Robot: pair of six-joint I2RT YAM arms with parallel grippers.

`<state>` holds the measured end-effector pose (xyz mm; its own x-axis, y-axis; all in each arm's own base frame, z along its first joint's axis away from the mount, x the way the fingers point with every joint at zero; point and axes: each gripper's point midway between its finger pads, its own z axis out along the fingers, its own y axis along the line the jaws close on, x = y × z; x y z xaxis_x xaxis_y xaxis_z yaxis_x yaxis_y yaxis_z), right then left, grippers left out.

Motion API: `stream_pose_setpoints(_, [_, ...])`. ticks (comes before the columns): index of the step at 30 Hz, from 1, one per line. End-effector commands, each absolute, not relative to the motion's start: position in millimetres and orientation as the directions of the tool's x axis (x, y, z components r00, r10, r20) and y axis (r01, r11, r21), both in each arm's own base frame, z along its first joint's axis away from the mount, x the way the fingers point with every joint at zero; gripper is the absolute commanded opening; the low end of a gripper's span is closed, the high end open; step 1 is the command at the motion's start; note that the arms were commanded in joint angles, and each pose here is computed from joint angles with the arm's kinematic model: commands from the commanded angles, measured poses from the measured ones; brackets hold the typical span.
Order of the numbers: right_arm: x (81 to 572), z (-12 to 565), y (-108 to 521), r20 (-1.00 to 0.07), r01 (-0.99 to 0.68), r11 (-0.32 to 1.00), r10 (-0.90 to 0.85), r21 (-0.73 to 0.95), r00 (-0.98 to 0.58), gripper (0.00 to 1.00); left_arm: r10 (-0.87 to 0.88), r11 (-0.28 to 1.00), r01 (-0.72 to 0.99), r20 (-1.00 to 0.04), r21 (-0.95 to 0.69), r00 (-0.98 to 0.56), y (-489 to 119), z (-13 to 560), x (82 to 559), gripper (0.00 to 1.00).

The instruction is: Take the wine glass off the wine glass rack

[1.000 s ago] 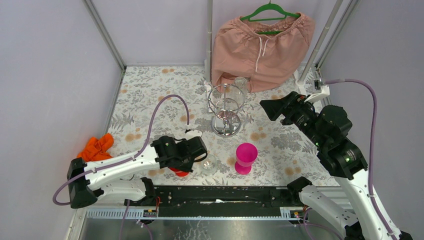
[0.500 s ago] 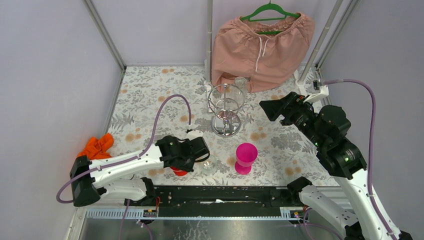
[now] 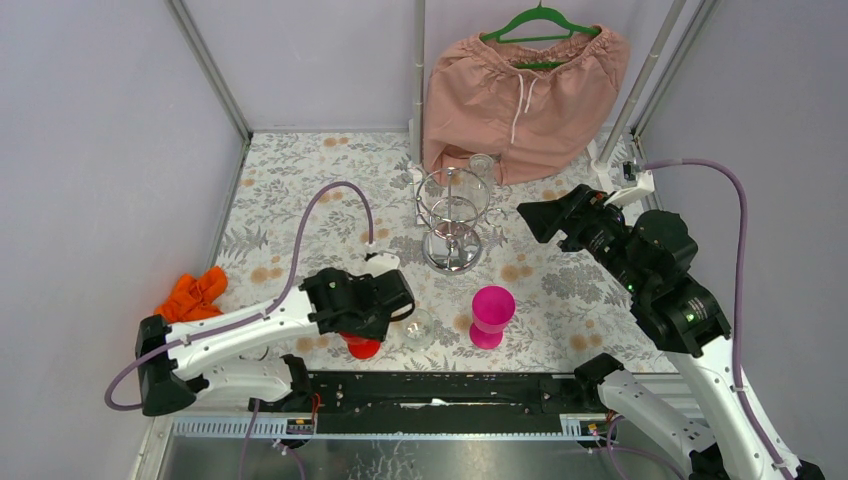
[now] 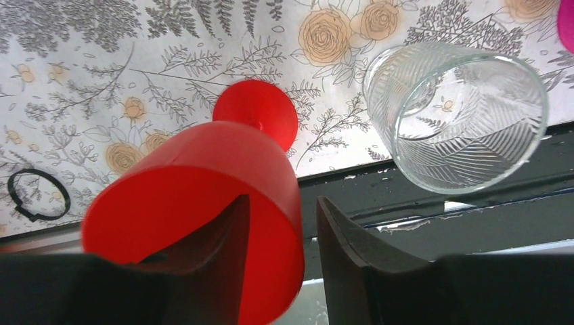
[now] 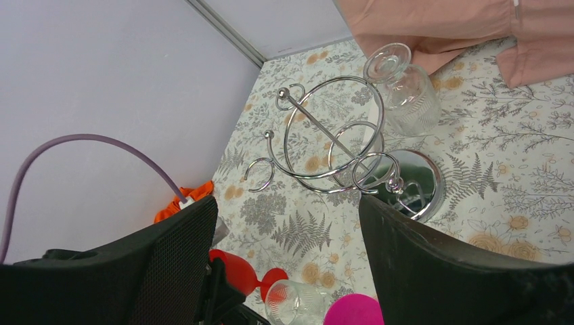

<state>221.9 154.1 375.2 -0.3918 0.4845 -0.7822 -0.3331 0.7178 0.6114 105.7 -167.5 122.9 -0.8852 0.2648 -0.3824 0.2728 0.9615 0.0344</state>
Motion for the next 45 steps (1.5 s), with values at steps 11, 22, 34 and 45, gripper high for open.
stream_pose_setpoints(11, [238,370,162,-0.78,-0.326,0.719,0.485,0.613,-0.396,0.84,0.122,0.99,0.14,-0.618,0.02,-0.777,-143,240,137,0.48])
stream_pose_setpoints(22, [274,346,173,-0.779,-0.264,0.761,0.457,0.592,-0.43,0.84,-0.121,0.919,0.256,-0.833,-0.299,-0.54,-186,363,170,0.57])
stream_pose_setpoints(34, [380,315,170,-0.591,-0.19,0.614,0.558,0.766,-0.582,0.82,-0.542,0.633,0.517,-0.807,-0.576,-0.235,-208,496,175,0.69])
stream_pose_setpoints(45, [428,293,187,-0.565,-0.245,0.562,0.512,0.79,-0.647,0.79,-0.456,0.757,0.483,-0.885,-0.441,-0.093,-216,559,211,0.67])
